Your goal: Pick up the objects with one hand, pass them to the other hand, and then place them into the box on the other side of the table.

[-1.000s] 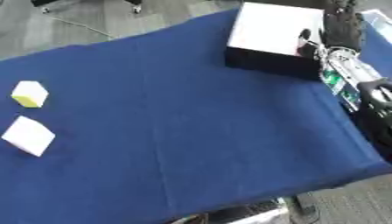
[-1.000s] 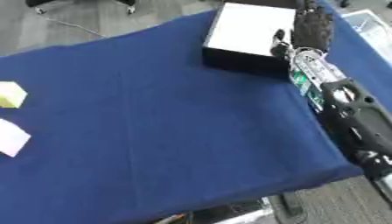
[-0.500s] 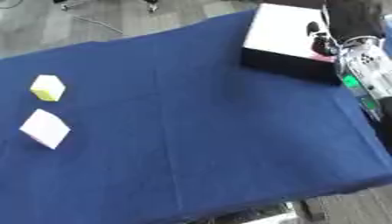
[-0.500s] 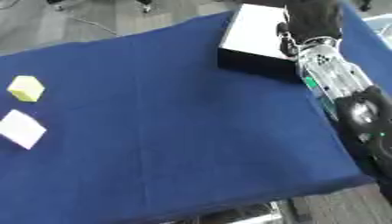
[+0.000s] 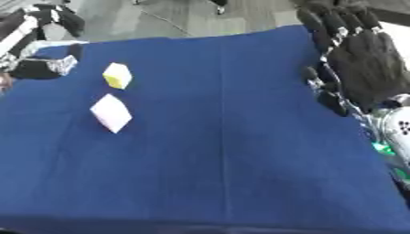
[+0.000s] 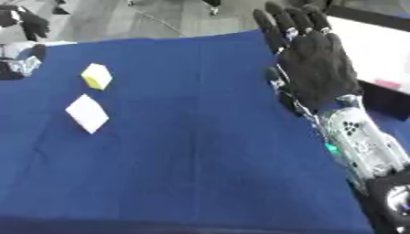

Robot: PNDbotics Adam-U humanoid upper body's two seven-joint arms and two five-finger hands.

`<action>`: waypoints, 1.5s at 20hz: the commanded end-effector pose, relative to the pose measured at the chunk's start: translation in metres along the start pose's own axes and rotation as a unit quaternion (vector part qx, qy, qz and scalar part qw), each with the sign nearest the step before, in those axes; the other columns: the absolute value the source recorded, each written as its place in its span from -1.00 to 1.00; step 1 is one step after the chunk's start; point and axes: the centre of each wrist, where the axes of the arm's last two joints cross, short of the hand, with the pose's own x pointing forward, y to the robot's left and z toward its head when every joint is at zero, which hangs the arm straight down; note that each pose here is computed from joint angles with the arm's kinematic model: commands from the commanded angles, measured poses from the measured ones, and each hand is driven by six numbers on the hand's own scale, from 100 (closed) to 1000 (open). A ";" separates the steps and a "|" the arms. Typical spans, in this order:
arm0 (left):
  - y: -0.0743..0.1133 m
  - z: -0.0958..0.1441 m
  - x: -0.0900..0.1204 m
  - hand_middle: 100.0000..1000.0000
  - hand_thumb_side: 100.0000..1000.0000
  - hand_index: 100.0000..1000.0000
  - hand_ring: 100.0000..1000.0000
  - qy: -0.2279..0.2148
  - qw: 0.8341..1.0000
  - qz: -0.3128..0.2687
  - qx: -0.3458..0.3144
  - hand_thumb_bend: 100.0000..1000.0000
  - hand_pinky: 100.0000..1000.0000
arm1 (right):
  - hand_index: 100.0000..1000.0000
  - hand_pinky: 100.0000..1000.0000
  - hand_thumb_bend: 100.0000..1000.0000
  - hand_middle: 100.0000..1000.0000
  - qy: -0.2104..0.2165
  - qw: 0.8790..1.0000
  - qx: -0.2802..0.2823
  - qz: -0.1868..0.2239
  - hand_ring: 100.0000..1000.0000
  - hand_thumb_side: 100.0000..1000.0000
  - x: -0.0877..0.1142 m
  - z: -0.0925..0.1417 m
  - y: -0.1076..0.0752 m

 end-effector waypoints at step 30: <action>-0.058 -0.007 -0.037 0.55 -0.20 0.72 0.57 -0.048 0.916 -0.337 -0.210 0.45 0.69 | 1.00 0.66 -0.81 0.81 0.025 0.999 -0.002 -0.041 0.72 -1.00 0.001 0.003 -0.003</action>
